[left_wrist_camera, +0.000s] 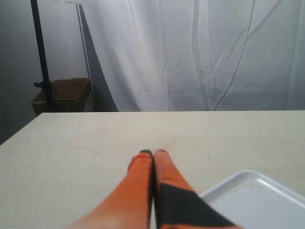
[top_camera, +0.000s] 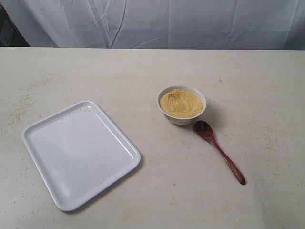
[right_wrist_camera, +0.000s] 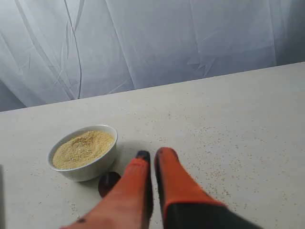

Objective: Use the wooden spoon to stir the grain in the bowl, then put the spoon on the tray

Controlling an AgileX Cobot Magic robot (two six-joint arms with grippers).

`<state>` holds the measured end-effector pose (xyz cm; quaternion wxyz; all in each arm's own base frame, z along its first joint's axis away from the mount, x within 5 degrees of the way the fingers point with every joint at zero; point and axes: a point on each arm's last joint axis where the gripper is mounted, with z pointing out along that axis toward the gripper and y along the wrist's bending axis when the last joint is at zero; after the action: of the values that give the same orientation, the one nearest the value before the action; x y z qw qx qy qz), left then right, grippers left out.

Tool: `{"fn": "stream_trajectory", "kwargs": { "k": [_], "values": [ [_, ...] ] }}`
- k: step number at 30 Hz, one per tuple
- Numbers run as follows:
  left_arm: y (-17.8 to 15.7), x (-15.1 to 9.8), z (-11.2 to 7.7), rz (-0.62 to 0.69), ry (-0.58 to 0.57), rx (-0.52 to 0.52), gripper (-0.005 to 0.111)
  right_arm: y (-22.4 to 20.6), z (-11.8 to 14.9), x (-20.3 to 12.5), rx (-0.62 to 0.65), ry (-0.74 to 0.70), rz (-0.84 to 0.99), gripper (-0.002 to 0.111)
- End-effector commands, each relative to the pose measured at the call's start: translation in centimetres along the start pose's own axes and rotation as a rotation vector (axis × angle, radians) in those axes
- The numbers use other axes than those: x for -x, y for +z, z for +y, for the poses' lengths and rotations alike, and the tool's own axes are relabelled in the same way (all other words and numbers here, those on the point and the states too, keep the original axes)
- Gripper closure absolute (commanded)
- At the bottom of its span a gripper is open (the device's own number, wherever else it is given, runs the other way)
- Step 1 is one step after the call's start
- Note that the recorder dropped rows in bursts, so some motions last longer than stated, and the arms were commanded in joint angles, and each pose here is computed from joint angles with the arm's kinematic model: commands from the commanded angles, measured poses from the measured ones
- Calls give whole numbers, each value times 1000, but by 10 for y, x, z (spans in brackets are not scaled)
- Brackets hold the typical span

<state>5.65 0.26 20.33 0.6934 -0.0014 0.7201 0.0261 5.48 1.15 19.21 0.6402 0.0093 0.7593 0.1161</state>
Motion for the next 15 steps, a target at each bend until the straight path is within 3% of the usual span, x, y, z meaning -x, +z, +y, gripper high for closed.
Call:
{"fn": "stream_trajectory", "kwargs": {
  "k": [1,15],
  "values": [
    [0,-2,0,1,-5,-5,106,0,0,0,-5,-3,-15,101],
    [0,-2,0,1,-7,-5,106,0,0,5,6,64,-64,101]
  ]
}}
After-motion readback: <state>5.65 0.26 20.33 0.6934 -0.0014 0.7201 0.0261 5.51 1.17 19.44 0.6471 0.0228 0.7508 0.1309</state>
